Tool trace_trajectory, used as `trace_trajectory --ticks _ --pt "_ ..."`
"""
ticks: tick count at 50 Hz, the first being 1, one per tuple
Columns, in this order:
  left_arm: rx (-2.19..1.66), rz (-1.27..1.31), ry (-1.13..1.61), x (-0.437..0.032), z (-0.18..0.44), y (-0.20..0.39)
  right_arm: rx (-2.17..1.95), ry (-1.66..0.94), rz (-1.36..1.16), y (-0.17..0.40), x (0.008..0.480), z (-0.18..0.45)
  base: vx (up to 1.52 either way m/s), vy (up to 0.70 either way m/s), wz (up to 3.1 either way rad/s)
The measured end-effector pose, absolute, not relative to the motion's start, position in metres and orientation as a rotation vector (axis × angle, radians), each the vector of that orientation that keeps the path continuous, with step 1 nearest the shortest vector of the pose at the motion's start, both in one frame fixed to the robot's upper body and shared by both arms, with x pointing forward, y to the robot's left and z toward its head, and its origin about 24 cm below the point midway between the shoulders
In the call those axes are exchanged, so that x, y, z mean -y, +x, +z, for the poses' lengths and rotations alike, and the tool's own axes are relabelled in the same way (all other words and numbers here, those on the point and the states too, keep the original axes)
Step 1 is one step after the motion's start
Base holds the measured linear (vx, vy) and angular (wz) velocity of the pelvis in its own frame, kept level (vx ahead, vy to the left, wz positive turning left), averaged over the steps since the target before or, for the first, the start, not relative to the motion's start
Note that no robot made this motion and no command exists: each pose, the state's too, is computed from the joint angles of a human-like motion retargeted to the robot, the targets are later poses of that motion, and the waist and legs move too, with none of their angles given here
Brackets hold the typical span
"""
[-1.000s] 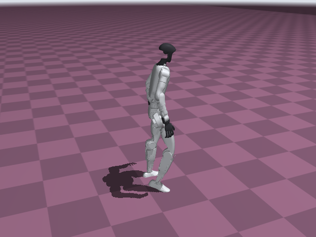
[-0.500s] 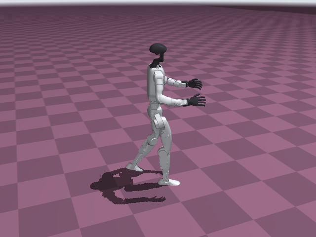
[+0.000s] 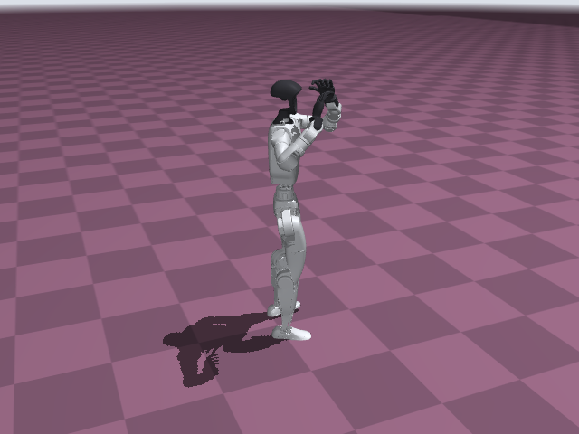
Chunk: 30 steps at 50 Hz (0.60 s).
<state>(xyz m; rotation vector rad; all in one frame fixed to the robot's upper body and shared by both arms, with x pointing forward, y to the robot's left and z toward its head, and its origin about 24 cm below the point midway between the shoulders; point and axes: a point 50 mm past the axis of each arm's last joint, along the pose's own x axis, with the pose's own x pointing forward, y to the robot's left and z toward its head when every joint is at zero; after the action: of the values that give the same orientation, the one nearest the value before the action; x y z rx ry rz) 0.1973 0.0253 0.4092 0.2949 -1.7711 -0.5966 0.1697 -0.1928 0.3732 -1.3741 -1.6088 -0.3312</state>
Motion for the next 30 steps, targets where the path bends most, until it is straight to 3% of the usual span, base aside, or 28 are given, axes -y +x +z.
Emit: trace_trajectory --ticks 2,3,4,7,8,10,11,13,15,17,18,20,22,23,25,28,30 --pt "1.798 -0.644 0.246 -0.022 0.414 0.188 1.645 -1.387 -0.324 0.165 0.189 0.380 0.11 0.02 -0.30" --pt "1.738 -0.819 0.024 -0.020 0.417 0.178 1.662 -1.367 -0.302 0.163 0.186 0.383 0.10 0.05 -0.27" --pt "1.742 -0.842 0.013 -0.019 0.420 0.176 1.673 -1.371 -0.299 0.161 0.185 0.386 0.09 0.04 -0.30" --pt "1.906 -0.560 0.388 -0.018 0.430 0.180 1.703 -1.409 -0.321 0.157 0.183 0.396 0.08 0.00 -0.33" --pt "1.919 -0.541 0.402 -0.015 0.430 0.179 1.708 -1.408 -0.320 0.156 0.183 0.398 0.07 0.03 -0.38" --pt "1.767 -0.879 -0.006 -0.013 0.429 0.167 1.707 -1.364 -0.280 0.157 0.180 0.400 0.06 0.05 -0.44" --pt "1.762 -0.882 -0.002 -0.013 0.430 0.168 1.708 -1.365 -0.276 0.157 0.180 0.401 0.05 0.02 -0.48" --pt "1.757 -0.884 0.003 -0.014 0.432 0.170 1.712 -1.365 -0.272 0.158 0.179 0.403 0.04 -0.03 -0.48" --pt "1.913 -0.549 0.409 -0.015 0.437 0.180 1.732 -1.409 -0.306 0.156 0.178 0.408 0.02 -0.06 -0.42" --pt "1.857 -0.677 0.229 -0.011 0.432 0.176 1.735 -1.382 -0.286 0.158 0.176 0.408 0.01 -0.03 -0.45" --pt "1.892 -0.571 0.367 -0.014 0.434 0.181 1.737 -1.394 -0.292 0.158 0.176 0.409 0.01 -0.03 -0.42" --pt "1.829 -0.705 0.183 -0.011 0.430 0.177 1.739 -1.367 -0.269 0.160 0.173 0.409 0.00 -0.01 -0.38" --pt "1.887 -0.525 0.421 -0.016 0.434 0.187 1.739 -1.389 -0.273 0.162 0.172 0.410 0.00 -0.02 -0.32" --pt "1.889 -0.513 0.428 -0.015 0.433 0.188 1.740 -1.385 -0.268 0.163 0.171 0.410 -0.01 0.00 -0.28" --pt "1.815 -0.690 0.196 -0.014 0.430 0.182 1.740 -1.354 -0.236 0.165 0.168 0.410 -0.01 0.02 -0.22" --pt "1.880 -0.498 0.440 -0.018 0.433 0.191 1.744 -1.373 -0.234 0.166 0.166 0.411 -0.01 0.00 -0.19" --pt "1.803 -0.677 0.195 -0.017 0.429 0.185 1.738 -1.353 -0.209 0.168 0.164 0.411 -0.01 0.03 -0.07"
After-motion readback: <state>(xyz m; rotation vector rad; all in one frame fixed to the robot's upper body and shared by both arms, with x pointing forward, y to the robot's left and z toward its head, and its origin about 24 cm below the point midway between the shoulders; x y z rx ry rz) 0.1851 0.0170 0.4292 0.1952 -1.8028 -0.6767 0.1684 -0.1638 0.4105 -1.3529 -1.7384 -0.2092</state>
